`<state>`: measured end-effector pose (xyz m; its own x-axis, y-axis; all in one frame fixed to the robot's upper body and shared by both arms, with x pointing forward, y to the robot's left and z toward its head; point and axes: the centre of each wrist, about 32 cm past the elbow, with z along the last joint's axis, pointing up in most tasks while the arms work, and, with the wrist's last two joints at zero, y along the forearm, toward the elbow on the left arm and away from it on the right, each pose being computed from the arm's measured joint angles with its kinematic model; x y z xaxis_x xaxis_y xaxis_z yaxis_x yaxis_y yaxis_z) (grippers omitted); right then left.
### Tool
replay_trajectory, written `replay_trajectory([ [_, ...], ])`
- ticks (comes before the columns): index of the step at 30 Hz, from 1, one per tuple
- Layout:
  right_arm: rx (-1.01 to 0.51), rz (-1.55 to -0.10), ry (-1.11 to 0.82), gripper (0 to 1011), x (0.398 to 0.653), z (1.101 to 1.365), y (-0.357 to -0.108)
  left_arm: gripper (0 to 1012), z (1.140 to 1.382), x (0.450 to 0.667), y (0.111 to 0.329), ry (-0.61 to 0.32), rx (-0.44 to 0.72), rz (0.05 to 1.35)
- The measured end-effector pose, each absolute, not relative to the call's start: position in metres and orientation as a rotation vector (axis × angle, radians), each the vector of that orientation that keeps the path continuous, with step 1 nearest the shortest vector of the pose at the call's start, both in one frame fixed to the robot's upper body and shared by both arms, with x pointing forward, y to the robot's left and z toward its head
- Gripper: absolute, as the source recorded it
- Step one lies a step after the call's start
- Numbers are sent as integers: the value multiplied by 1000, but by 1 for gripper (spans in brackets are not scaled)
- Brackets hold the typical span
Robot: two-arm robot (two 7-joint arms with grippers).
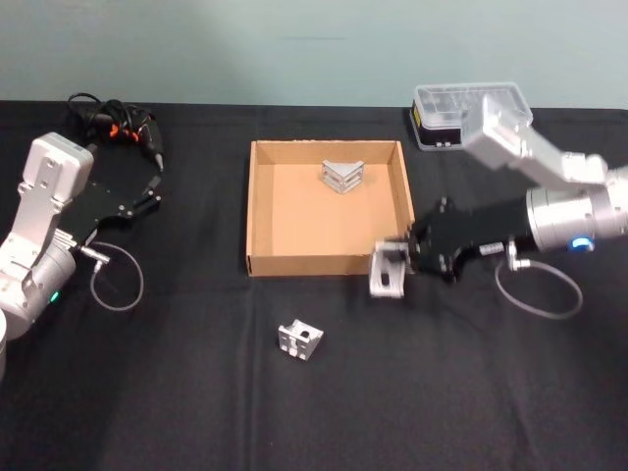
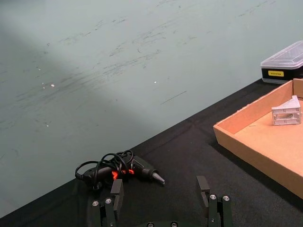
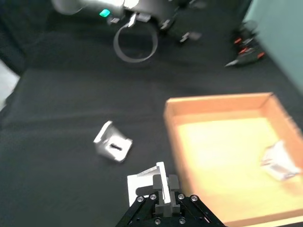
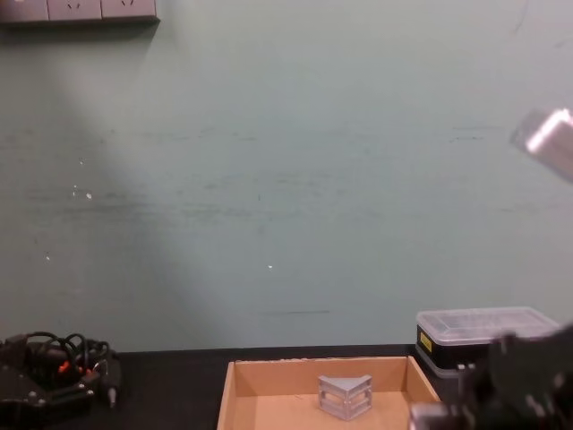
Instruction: Use one hand to pick up the angle iron from the table and place it into the box.
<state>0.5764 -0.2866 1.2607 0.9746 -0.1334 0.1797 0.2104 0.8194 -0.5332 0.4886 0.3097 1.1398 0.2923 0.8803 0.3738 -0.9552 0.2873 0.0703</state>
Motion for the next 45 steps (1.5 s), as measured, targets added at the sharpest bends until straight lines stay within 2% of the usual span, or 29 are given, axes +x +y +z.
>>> replay_trajectory([
  [7, -523, -330, -188, 84, 587, 1272, -285, 1000, 1140, 489, 310, -285, 304, 1248],
  [11, -495, -433, -193, 84, 597, 1267, -282, 1000, 1140, 489, 310, -285, 304, 1248],
  [17, -495, -504, -195, 84, 611, 1256, -274, 1000, 1140, 489, 310, -285, 304, 1248],
  [28, -518, -557, -165, 84, 629, 1237, -268, 1000, 1140, 489, 310, -285, 304, 1248],
  [45, -511, -602, -131, 84, 635, 1227, -269, 1000, 1140, 489, 310, -285, 304, 1248],
])
